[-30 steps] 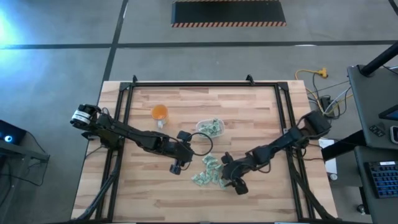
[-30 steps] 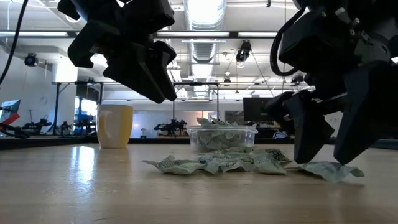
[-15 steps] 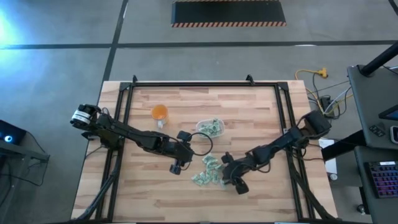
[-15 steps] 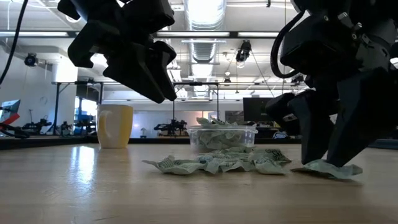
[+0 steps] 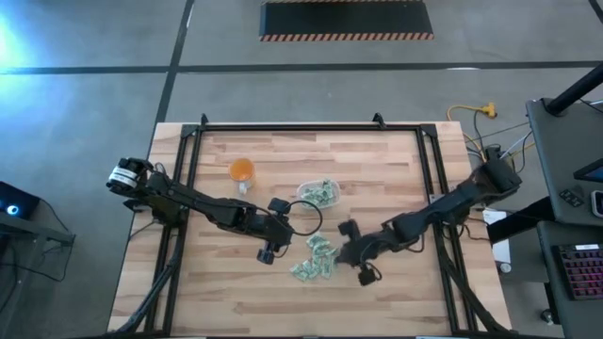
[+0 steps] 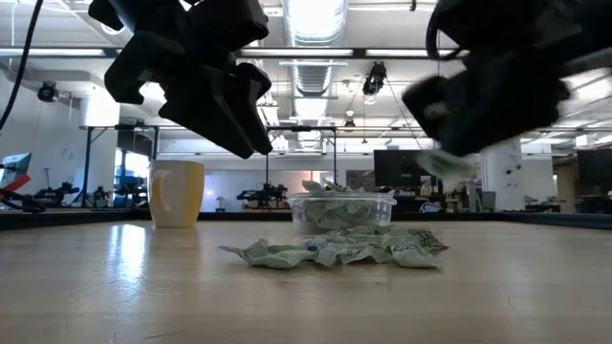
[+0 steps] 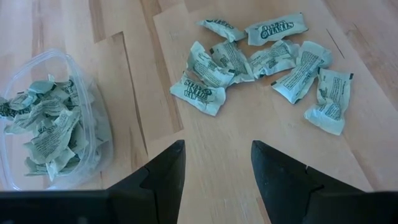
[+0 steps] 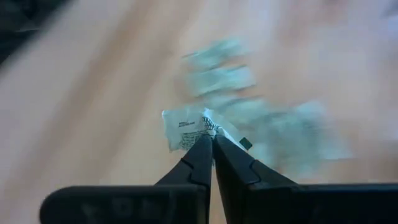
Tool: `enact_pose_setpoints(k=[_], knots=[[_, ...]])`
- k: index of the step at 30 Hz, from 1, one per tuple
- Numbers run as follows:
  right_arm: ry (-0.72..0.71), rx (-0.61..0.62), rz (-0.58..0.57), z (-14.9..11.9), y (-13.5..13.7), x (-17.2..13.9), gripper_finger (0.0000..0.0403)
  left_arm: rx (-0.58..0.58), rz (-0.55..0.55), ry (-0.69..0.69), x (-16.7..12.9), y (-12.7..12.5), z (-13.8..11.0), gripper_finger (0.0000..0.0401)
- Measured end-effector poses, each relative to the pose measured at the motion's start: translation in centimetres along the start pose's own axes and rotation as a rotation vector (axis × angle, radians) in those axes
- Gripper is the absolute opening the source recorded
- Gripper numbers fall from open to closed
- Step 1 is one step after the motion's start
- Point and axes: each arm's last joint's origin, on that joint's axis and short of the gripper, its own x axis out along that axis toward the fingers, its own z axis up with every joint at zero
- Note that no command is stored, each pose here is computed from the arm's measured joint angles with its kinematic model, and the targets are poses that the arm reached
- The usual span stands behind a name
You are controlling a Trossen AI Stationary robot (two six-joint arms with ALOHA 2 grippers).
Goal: Pick and place Stevia / Truvia into bins
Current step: Put the stevia packet into the transparent bin
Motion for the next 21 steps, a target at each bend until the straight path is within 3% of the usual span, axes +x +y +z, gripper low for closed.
enact_pose_setpoints(k=[4,8,16,21], knots=[[-0.04,-0.074,-0.31,0.8,-1.8,-1.1,0.0009,0.0,-0.001,0.001,0.0,0.0,0.0,0.0167],[-0.029,-0.044,-0.543,1.0,-4.8,-1.8,0.0009,0.001,0.0,0.001,0.0,0.0,0.0,0.0167],[0.037,0.127,-0.601,-0.5,-12.0,-2.0,0.0009,0.001,0.0,0.001,0.0,0.0,0.0,0.0167],[0.043,0.192,-0.59,-1.3,-14.3,-2.3,0.0018,0.001,0.0,0.001,0.0,0.0,0.0,0.0167]])
